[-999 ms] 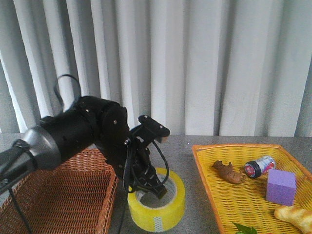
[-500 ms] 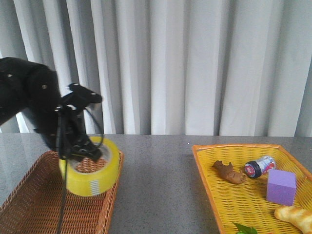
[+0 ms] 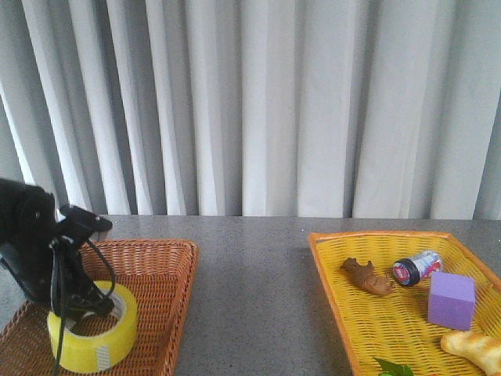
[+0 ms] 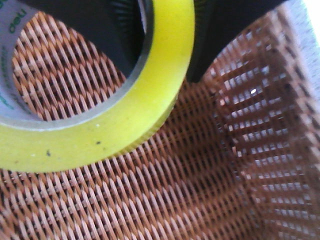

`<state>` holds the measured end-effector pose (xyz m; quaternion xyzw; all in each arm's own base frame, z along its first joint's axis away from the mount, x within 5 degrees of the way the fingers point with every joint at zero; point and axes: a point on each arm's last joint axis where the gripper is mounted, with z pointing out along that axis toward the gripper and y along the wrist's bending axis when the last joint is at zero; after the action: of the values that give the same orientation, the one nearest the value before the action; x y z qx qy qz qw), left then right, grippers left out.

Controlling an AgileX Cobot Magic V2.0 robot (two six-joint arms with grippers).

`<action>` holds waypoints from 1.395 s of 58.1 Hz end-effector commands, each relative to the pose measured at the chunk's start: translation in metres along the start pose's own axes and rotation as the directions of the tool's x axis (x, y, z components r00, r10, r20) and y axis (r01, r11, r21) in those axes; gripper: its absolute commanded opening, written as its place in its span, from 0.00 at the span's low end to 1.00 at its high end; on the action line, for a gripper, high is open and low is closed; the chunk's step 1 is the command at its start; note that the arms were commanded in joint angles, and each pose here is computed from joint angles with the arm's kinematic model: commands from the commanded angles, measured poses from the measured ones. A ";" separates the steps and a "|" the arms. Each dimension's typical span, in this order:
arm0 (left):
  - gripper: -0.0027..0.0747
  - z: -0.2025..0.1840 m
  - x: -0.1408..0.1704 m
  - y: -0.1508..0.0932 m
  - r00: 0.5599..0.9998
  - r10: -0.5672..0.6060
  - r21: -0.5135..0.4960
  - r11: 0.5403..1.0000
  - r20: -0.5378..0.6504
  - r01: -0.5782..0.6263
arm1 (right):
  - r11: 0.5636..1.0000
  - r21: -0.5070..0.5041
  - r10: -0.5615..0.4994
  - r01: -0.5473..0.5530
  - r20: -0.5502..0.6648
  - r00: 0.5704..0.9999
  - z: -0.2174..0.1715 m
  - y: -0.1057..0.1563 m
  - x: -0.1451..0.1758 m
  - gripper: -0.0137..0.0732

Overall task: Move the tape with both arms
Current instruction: 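Lift the tape roll with the left gripper and lower it into the brown basket, then open the left gripper and raise it away from the tape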

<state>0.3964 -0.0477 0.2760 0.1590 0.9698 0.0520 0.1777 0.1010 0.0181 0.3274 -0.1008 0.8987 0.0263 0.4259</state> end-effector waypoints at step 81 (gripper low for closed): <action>0.75 -0.173 0.101 -0.014 0.897 -0.139 0.070 0.990 0.420 0.120 | 1.000 0.011 0.000 0.000 0.076 0.997 -0.005 -0.001 -0.011 0.66</action>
<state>0.2667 -0.0379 0.3864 0.1140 0.9374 -0.0067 0.3289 0.1010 0.0181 0.3274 -0.1008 0.8987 0.0263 0.4259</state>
